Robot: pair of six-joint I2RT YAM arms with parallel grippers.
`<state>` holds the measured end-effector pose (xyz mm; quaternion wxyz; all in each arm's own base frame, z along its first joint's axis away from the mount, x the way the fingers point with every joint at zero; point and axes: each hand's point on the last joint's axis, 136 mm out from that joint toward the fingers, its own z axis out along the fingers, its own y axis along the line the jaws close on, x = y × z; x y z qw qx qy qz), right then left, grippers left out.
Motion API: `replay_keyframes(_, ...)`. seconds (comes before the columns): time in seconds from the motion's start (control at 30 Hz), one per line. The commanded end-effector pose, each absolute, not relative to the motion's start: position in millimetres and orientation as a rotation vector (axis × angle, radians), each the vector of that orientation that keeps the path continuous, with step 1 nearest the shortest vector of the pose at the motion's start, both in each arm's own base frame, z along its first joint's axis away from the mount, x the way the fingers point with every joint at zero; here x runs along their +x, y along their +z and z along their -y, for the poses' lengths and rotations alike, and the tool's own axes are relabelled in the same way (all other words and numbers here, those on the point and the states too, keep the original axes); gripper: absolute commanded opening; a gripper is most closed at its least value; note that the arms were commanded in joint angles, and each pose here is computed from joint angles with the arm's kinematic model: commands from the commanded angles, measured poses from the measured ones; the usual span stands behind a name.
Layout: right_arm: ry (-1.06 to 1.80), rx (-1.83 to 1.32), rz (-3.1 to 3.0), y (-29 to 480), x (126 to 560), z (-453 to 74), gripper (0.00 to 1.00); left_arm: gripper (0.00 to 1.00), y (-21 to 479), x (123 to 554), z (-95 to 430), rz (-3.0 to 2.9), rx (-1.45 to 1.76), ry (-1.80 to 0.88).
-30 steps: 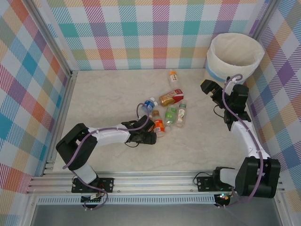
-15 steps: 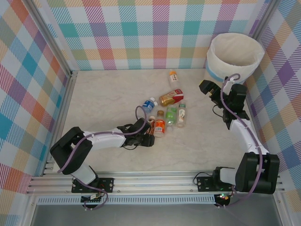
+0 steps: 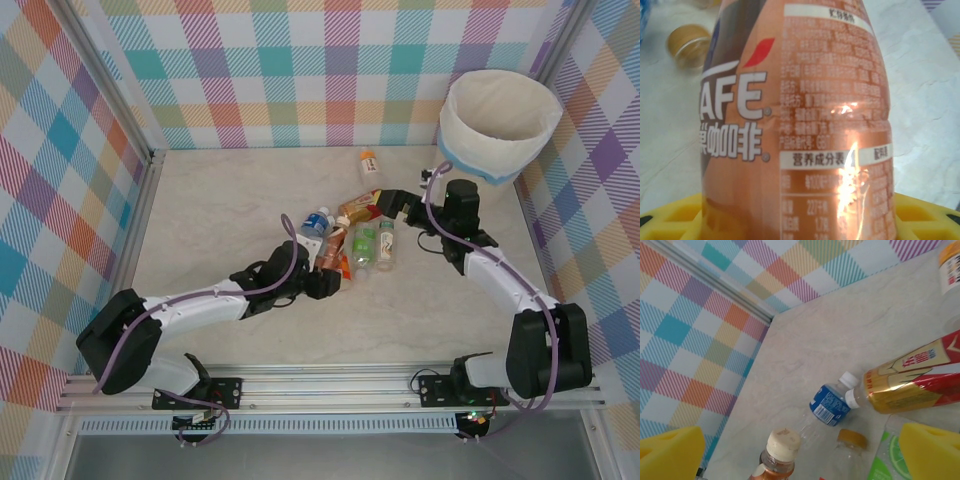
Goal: Put the plastic bottles in the bin
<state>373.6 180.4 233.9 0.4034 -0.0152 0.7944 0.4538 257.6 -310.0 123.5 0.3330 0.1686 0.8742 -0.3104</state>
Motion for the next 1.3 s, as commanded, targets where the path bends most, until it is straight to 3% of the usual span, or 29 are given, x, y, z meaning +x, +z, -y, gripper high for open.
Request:
replay_keyframes(0.0,1.251,-0.128,-2.022,238,363,-207,1.00,0.49,158,265,342,-2.145,0.514,-0.939)
replay_keyframes(0.27,1.263,-0.033,-2.106,210,367,-222,0.99,0.49,168,276,358,-2.075,0.518,-0.973)
replay_keyframes(0.9,1.415,-0.129,-2.051,220,377,-248,0.45,0.53,163,285,376,-2.109,0.516,-1.007)
replay_keyframes(1.1,1.322,-0.116,-2.045,223,378,-239,0.35,0.74,164,286,367,-2.113,0.446,-1.005)
replay_keyframes(1.27,1.224,-0.097,-2.019,232,382,-228,0.33,0.89,170,289,354,-2.109,0.383,-1.021)
